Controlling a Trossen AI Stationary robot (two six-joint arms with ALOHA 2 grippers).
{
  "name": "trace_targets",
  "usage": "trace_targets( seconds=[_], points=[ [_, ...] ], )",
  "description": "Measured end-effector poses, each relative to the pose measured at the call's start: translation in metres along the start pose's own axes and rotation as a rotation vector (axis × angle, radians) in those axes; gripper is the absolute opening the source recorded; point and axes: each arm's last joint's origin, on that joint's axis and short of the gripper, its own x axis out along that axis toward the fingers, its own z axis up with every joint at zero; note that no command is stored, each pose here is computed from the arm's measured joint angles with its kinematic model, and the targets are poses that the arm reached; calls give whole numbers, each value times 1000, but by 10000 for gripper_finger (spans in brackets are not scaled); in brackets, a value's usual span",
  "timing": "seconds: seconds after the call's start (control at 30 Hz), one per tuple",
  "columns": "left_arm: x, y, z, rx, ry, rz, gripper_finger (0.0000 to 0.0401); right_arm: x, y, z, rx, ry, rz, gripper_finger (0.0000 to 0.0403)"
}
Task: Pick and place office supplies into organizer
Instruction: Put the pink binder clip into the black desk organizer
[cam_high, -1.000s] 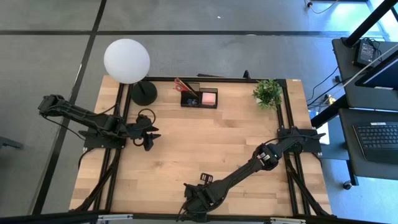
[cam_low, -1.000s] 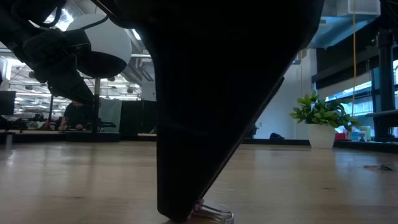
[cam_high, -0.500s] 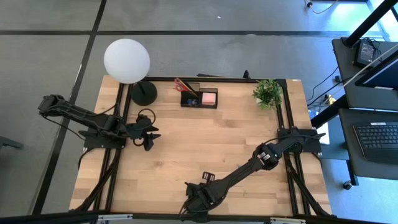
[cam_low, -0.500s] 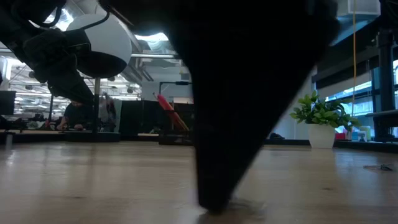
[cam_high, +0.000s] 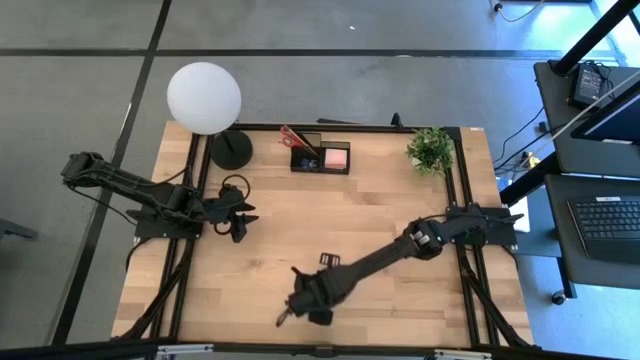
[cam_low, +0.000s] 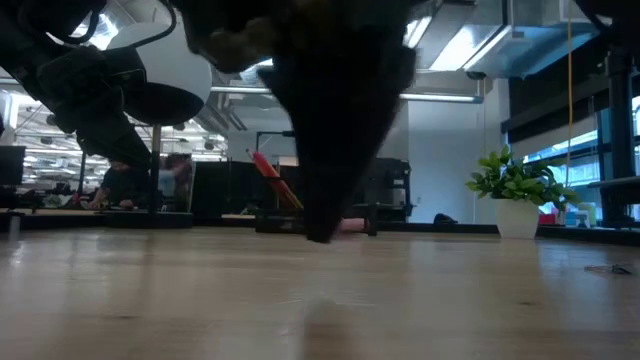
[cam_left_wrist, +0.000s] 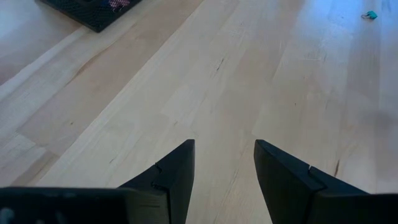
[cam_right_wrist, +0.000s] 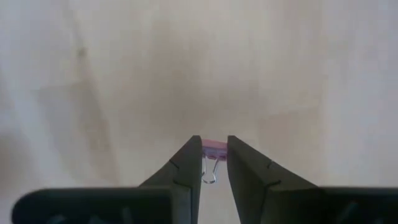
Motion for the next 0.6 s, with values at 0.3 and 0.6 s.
trace_targets(
  seconds=[0.3, 0.6],
  points=[
    [0, 0, 0, -35, 0, -1, 159, 7, -60, 36, -105, 8, -22, 69],
    [0, 0, 0, -39, 1, -2, 159, 11, -139, 68, -133, 11, -40, 69]
  ],
)
